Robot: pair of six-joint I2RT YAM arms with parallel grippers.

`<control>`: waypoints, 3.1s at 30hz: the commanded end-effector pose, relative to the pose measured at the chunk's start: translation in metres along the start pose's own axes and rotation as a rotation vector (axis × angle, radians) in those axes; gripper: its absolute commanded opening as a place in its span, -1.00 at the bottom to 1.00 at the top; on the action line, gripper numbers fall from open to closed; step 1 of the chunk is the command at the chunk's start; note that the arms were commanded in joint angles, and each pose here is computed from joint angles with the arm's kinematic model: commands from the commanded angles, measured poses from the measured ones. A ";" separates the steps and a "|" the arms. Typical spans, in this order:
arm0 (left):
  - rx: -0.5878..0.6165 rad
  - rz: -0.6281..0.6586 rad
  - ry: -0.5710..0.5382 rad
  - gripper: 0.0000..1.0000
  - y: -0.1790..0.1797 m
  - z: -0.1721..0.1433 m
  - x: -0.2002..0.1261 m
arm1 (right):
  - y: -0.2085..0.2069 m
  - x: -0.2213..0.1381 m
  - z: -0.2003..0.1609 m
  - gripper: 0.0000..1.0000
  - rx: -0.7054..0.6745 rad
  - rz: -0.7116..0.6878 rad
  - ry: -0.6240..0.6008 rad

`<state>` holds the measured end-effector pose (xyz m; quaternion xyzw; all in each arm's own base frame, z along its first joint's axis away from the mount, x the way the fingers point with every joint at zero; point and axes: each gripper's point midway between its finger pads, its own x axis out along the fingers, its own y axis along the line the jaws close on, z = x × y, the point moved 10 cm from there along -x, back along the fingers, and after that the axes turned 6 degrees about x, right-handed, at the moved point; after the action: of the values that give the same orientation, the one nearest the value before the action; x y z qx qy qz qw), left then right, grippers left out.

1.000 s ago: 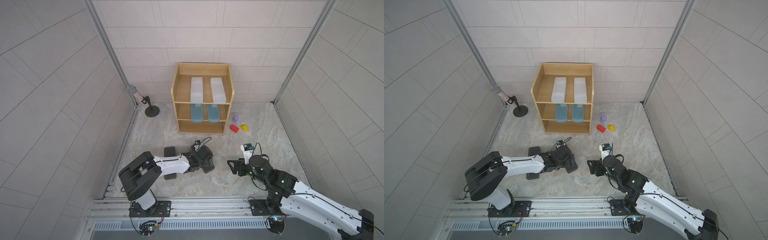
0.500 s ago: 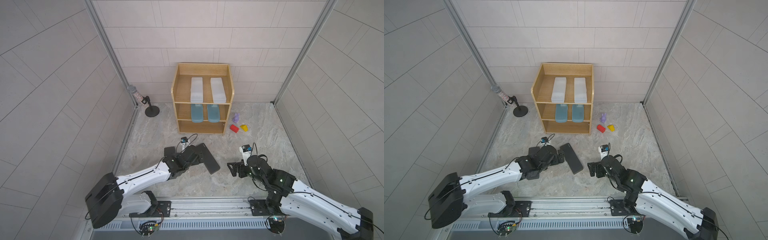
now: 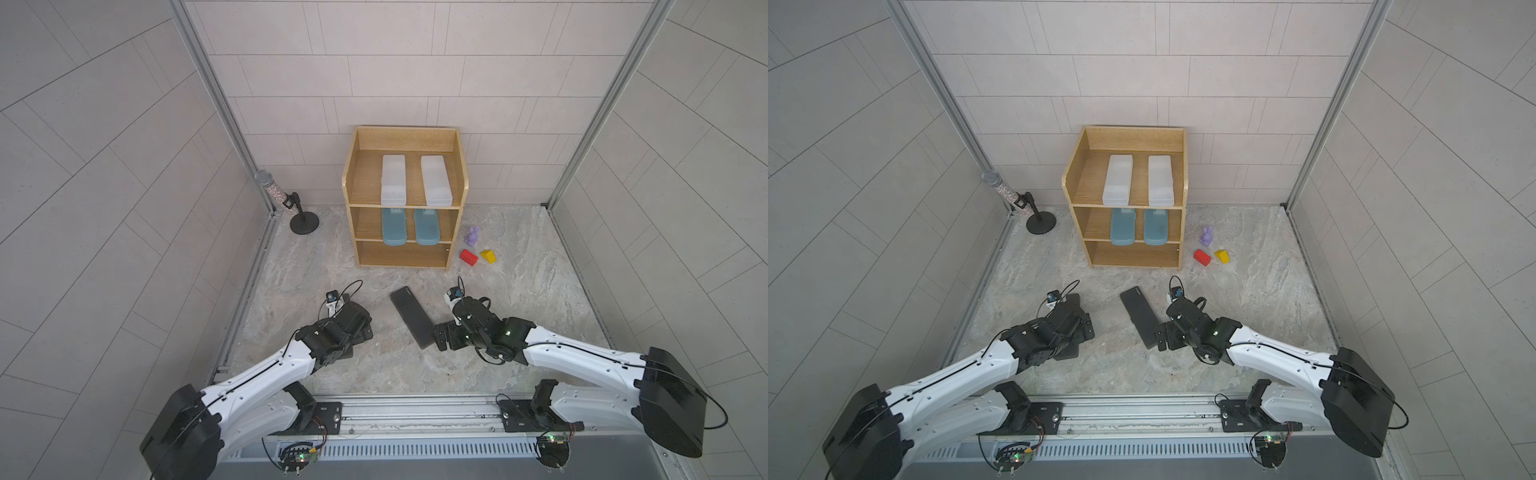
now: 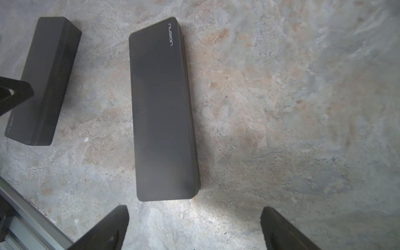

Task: Place the pencil cases on the shelf according to color
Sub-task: Pick up the pencil case from the center of the board, then place the pencil case on the shelf.

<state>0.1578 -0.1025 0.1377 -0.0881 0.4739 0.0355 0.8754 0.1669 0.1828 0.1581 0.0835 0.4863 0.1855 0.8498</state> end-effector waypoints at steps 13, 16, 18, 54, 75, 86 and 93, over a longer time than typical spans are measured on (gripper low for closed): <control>0.023 0.094 0.052 0.99 0.018 -0.020 0.013 | 0.037 0.037 -0.004 1.00 -0.068 -0.004 0.046; 0.023 0.087 0.052 0.99 0.020 -0.023 0.014 | 0.039 0.044 -0.007 0.99 -0.091 -0.051 0.057; 0.024 0.074 0.051 0.99 0.019 -0.023 0.015 | 0.037 0.049 -0.009 1.00 -0.096 -0.078 0.059; 0.004 -0.021 0.009 0.99 0.010 -0.018 0.015 | 0.026 0.037 -0.012 0.06 -0.008 -0.169 -0.174; 0.009 -0.070 -0.005 0.99 0.003 -0.016 0.019 | -0.006 0.079 0.113 -0.03 0.238 -0.173 -0.314; 0.028 -0.092 -0.002 0.99 -0.003 -0.014 0.023 | -0.017 0.110 0.132 0.45 0.309 -0.163 -0.305; 0.034 -0.104 -0.002 0.99 -0.004 -0.014 0.023 | -0.018 0.109 0.133 0.75 0.301 -0.175 -0.292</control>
<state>0.1689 -0.1137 0.1256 -0.1094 0.4251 -0.0148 0.8984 0.3323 0.2138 0.1234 0.1860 0.3958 0.0199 0.8991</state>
